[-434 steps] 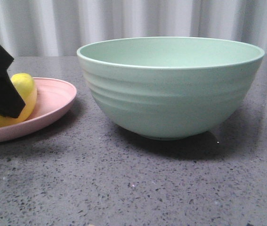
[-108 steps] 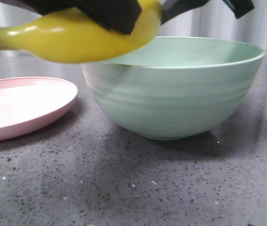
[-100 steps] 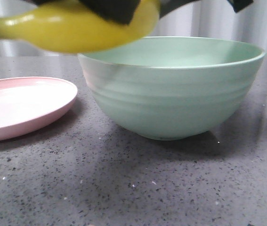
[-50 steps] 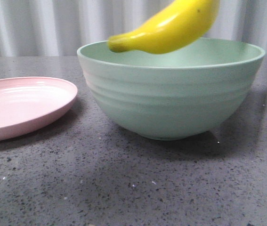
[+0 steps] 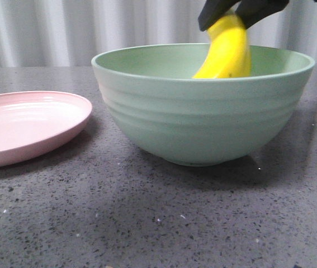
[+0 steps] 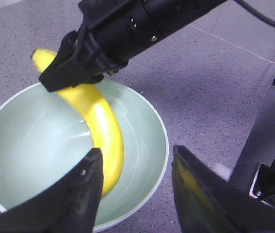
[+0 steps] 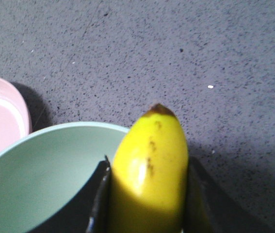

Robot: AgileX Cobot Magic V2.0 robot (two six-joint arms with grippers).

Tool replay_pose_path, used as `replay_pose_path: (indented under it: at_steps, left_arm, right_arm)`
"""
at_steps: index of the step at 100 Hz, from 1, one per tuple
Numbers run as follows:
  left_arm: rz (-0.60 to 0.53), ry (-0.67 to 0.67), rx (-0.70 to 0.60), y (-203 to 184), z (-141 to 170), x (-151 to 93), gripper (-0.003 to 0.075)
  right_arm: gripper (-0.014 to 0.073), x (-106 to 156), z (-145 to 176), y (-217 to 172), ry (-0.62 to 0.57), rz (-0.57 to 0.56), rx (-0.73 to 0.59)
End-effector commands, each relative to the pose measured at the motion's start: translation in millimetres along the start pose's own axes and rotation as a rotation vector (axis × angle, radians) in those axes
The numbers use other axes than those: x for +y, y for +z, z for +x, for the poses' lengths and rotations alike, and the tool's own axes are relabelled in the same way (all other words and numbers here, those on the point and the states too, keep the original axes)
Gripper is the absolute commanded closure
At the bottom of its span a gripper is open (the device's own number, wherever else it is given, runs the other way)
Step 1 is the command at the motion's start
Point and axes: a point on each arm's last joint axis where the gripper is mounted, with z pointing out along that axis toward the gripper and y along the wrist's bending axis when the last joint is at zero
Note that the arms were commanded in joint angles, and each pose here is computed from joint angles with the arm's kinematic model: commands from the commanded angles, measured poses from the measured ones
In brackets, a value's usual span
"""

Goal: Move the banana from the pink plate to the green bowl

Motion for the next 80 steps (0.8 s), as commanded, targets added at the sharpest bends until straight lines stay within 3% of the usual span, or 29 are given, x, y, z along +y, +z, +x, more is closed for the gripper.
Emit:
replay_pose_path:
  at_steps: [1, 9, 21, 29, 65, 72, 80]
  left_arm:
    - [0.025, -0.004, -0.127, -13, -18, -6, 0.0415]
    - [0.025, -0.004, -0.129, -13, -18, -6, 0.0415]
    - [0.025, -0.004, -0.139, -13, -19, -6, 0.0415]
    - [0.025, -0.004, -0.146, -13, -20, -6, 0.0415]
    - [0.025, -0.004, -0.140, -13, -19, -6, 0.0415]
    - [0.023, -0.001, -0.132, -12, -18, -5, 0.0419]
    - [0.022, 0.004, -0.132, -12, -18, -5, 0.0445]
  right_arm:
    - [0.0561, 8, -19, -17, -0.029, -0.019, -0.127]
    - [0.0470, 8, -19, -17, -0.050, -0.012, -0.127]
    - [0.0262, 8, -19, -17, -0.052, -0.011, -0.127]
    - [0.0196, 8, -19, -17, -0.052, -0.011, -0.127]
    - [0.0204, 11, -27, -31, -0.060, -0.019, -0.147]
    - [0.0256, 12, -27, -38, -0.062, -0.022, -0.153]
    - [0.0383, 13, -25, -46, -0.065, -0.025, -0.141]
